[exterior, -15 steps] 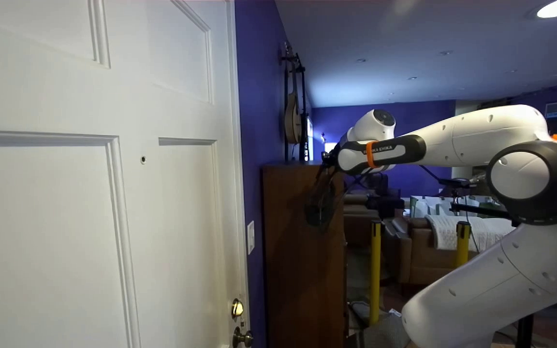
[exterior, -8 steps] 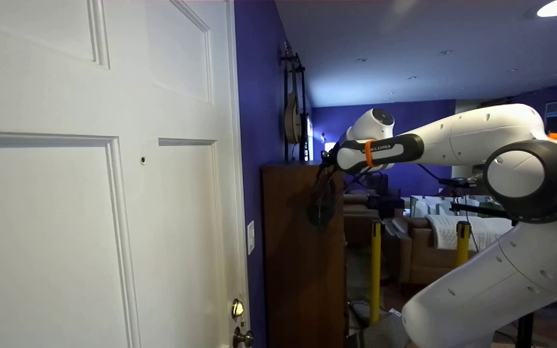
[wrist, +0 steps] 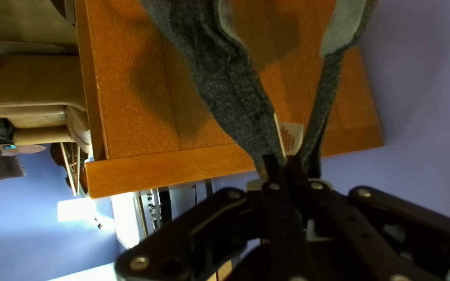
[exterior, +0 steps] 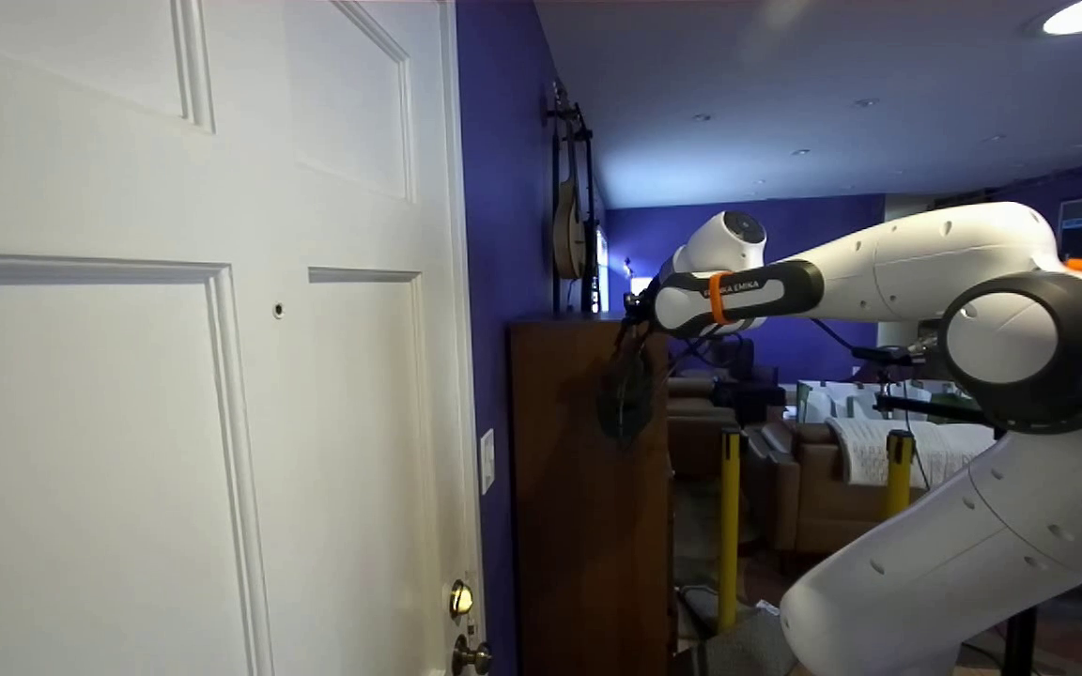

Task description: Remove the half head cap and put it on top of the cabinet

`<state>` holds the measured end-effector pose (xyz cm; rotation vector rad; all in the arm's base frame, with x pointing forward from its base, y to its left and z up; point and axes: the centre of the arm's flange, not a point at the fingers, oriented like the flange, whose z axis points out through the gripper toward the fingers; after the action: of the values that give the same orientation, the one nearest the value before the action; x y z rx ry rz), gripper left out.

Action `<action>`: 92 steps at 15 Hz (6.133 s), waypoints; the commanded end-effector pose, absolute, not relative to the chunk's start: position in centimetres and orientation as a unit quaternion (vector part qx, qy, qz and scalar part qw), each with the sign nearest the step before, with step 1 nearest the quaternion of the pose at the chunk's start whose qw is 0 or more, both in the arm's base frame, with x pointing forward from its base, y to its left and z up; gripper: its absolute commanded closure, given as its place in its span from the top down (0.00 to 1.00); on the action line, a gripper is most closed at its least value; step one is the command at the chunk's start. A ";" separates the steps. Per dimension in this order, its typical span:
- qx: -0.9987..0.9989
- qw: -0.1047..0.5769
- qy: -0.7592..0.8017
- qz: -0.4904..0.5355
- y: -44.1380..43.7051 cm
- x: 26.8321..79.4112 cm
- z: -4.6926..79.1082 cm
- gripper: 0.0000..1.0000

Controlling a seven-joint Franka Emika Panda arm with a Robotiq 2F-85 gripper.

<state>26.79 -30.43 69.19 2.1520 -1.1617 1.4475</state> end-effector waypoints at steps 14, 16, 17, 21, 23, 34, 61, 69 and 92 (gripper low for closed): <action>0.562 0.204 -0.486 0.638 -43.1 26.0 80.7 0.01; 0.584 0.197 -0.476 0.627 -41.8 24.2 79.2 0.06; 0.580 0.199 -0.481 0.626 -42.7 24.4 79.1 0.06; 0.577 0.201 -0.482 0.628 -43.3 24.9 79.2 0.06; 0.576 0.201 -0.482 0.629 -43.3 24.9 79.3 0.01; 0.482 0.112 -0.659 0.567 -46.7 29.2 82.8 0.01; 0.366 -0.013 -0.719 0.590 -53.5 35.1 79.5 0.01; 0.280 -0.079 -0.781 0.552 -57.8 39.0 77.0 0.01; 0.139 -0.143 -0.863 0.464 -60.5 39.8 78.8 1.00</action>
<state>38.81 -58.59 77.41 0.5131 -2.9258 1.7024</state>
